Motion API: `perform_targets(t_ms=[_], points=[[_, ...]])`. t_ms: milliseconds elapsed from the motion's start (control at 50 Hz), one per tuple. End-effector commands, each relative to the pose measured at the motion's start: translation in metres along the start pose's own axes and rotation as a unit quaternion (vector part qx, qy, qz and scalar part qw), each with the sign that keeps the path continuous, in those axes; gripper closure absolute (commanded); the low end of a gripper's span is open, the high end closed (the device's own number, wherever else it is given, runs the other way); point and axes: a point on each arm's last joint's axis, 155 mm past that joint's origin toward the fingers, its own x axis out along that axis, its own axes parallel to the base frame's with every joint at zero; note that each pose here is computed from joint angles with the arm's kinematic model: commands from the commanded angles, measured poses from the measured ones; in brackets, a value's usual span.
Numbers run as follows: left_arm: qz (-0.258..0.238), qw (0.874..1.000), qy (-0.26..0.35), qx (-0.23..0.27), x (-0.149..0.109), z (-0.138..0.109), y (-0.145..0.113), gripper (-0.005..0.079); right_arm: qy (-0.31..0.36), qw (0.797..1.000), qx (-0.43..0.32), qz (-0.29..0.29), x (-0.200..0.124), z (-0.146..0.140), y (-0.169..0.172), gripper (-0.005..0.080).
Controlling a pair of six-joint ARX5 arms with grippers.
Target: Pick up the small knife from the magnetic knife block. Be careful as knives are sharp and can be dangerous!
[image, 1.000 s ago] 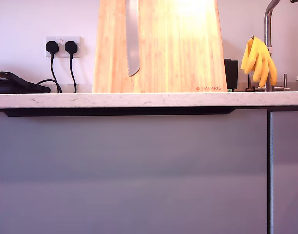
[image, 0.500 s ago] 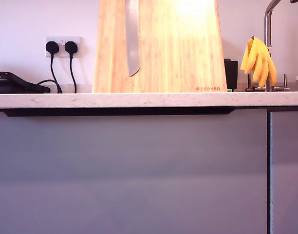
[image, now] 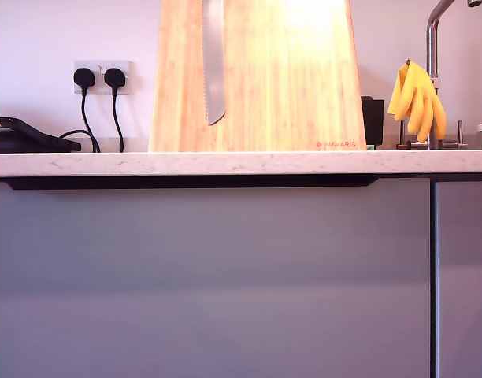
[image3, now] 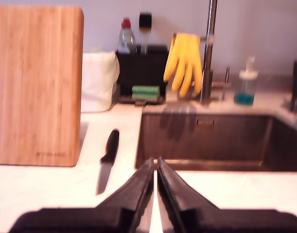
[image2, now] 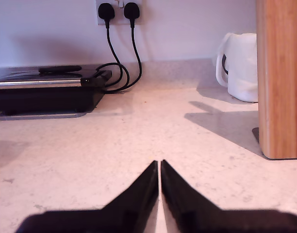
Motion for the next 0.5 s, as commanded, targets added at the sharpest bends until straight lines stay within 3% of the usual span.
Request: perform_targets(t_ms=[0,340,480], points=[[0.000,1.000,0.010,-0.003,-0.001,-0.012,0.000,0.0764,-0.005,1.000,0.012,0.020,-0.002,0.003,0.007,0.0765],[0.003,0.997,0.076,-0.010,-0.006,-0.045,0.002,0.0764,0.091,0.995,0.016,0.029,-0.006,-0.045,0.012,0.0765],[0.005,0.994,0.111,-0.007,-0.009,-0.063,0.003,0.0764,0.087,0.996,0.016,0.028,-0.005,-0.043,0.011,0.0765]])
